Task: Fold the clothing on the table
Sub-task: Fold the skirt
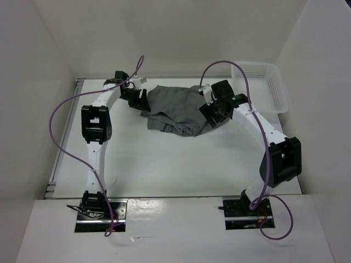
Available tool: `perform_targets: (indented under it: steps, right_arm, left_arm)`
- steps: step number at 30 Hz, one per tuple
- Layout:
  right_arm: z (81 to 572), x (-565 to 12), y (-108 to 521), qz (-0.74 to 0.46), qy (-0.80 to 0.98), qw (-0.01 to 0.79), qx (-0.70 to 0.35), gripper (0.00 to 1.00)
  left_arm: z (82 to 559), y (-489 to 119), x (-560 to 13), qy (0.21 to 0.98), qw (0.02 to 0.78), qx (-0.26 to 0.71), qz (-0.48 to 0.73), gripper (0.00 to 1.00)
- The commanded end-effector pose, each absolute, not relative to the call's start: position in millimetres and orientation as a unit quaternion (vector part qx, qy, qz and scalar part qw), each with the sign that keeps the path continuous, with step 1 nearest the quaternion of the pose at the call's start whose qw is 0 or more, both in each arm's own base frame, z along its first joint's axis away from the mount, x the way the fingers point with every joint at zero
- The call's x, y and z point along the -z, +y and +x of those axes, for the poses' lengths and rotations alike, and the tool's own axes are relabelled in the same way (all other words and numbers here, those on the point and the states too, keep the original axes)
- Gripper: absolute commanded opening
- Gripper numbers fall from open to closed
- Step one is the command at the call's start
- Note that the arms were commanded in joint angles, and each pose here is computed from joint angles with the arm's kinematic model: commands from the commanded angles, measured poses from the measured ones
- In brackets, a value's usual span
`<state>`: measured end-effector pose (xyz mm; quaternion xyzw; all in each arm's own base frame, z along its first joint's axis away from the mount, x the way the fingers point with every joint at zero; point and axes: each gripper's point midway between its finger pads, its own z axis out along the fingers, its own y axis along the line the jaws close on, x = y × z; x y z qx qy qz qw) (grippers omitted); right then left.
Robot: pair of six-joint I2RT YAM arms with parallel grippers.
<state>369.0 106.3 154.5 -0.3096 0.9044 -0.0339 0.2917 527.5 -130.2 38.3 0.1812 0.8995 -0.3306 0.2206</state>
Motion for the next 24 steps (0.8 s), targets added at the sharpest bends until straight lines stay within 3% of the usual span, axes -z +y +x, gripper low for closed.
perform_targets:
  steps: [1, 7, 10, 11, 12, 15, 24]
  right_arm:
    - [380, -178, 108, -0.304, 0.893, 0.329, 0.046, 0.77]
    - [382, -179, 111, -0.301, 0.893, 0.334, 0.040, 0.77]
    - [384, -177, 114, -0.298, 0.893, 0.334, 0.034, 0.77]
    - [384, -177, 114, -0.298, 0.893, 0.334, 0.034, 0.77]
    - [385, -173, 114, -0.299, 0.895, 0.329, 0.034, 0.77]
    - [386, -173, 116, -0.300, 0.893, 0.334, 0.029, 0.77]
    - [375, -134, 126, -0.281, 0.912, 0.300, -0.009, 0.77]
  left_arm:
    - [495, -133, -5, 0.912, 0.146, 0.343, 0.173, 0.67]
    - [461, -127, 3, 0.921, 0.105, 0.336, 0.170, 0.58]
    - [453, -125, 1, 0.922, 0.103, 0.330, 0.174, 0.45]
    - [452, -125, 0, 0.922, 0.103, 0.330, 0.174, 0.39]
    - [446, -126, 0, 0.921, 0.097, 0.337, 0.171, 0.21]
    - [439, -129, 0, 0.918, 0.090, 0.347, 0.168, 0.00]
    - [427, -136, -12, 0.907, 0.093, 0.375, 0.164, 0.00]
